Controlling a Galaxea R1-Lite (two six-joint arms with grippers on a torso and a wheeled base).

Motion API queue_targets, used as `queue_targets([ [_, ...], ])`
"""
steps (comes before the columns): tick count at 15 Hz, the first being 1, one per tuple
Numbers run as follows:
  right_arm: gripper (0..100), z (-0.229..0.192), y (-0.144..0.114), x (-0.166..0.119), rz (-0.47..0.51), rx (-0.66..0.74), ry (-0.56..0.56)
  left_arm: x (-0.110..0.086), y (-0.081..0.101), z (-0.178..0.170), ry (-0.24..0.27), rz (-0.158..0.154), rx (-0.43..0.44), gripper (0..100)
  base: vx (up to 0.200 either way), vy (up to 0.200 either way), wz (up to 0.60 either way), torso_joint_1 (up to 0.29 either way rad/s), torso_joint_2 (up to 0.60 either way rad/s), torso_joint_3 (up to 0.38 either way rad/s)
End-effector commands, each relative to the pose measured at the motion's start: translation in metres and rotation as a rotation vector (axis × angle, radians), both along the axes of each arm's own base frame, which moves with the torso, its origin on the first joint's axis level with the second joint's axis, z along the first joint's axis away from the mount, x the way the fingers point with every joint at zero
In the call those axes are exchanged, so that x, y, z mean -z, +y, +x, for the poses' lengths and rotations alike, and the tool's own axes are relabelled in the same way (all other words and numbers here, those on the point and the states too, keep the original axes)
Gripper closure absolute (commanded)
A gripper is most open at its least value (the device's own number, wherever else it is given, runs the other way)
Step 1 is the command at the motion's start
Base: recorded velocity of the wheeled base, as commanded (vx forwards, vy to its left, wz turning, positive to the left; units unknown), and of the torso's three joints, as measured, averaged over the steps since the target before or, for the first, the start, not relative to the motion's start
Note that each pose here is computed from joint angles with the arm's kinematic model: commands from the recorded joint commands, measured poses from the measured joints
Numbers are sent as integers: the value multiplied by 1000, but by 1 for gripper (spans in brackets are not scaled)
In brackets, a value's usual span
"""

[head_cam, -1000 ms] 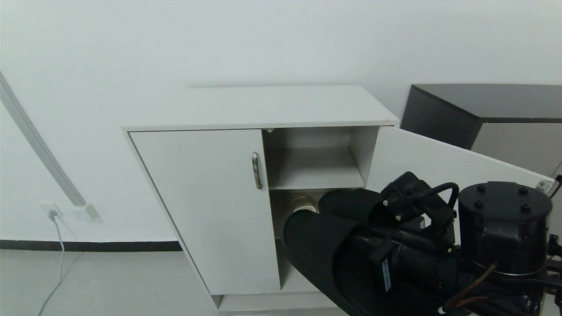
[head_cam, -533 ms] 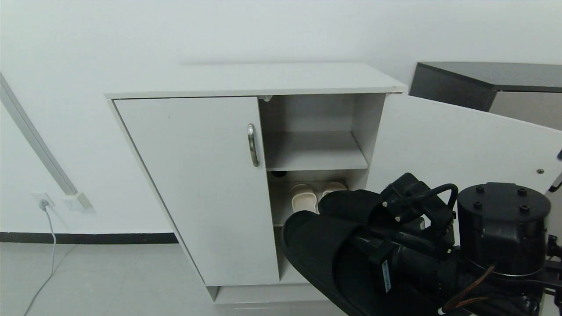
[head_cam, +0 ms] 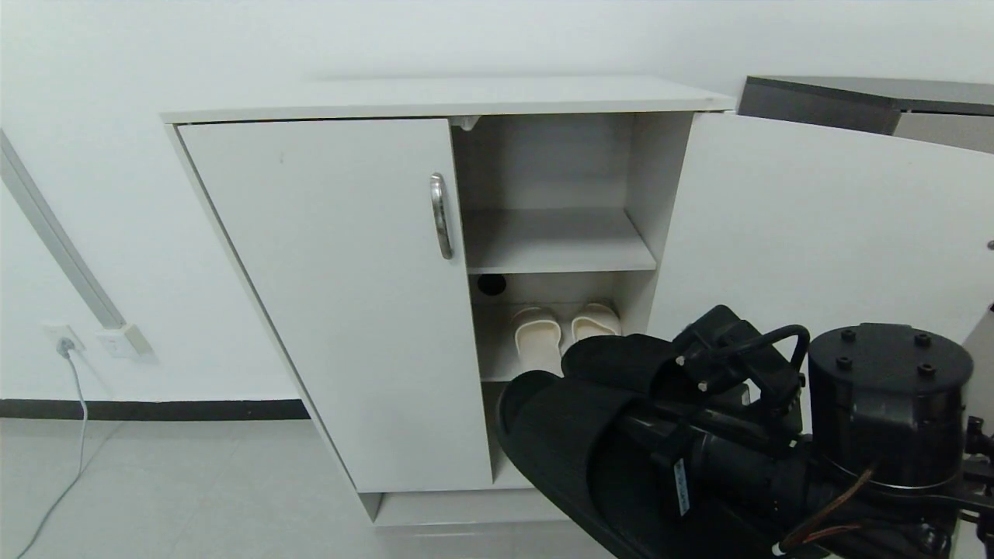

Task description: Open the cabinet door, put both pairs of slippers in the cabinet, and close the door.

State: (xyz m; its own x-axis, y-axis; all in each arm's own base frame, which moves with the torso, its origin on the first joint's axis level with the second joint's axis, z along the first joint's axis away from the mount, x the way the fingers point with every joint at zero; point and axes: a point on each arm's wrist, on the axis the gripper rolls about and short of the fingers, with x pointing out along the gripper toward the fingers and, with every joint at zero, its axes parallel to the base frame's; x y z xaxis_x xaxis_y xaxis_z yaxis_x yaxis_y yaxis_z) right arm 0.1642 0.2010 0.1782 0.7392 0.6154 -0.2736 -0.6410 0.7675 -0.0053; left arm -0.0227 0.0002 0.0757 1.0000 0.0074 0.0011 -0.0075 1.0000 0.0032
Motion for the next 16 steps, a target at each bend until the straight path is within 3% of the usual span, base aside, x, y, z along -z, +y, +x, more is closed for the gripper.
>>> queue_targets([
  [1,100,2,3,4,-6,1,4,0,0,0,0,0,0,100,0,0,0,0,0,0],
  [4,100,9,14,6,32,25,-43,0,0,0,1,0,0,100,0,0,0,0,0,0],
  [6,100,14,60,-15,54,265,-96,0,0,0,1,1,3,100,0,0,0,0,0,0],
  [9,100,22,97,-38,63,494,-63,0,0,0,1,1,3,100,0,0,0,0,0,0],
  [12,100,36,114,-50,75,589,-59,0,0,0,1,1,3,100,0,0,0,0,0,0],
  [16,100,51,118,-40,74,627,-41,0,0,0,1,1,1,100,0,0,0,0,0,0],
])
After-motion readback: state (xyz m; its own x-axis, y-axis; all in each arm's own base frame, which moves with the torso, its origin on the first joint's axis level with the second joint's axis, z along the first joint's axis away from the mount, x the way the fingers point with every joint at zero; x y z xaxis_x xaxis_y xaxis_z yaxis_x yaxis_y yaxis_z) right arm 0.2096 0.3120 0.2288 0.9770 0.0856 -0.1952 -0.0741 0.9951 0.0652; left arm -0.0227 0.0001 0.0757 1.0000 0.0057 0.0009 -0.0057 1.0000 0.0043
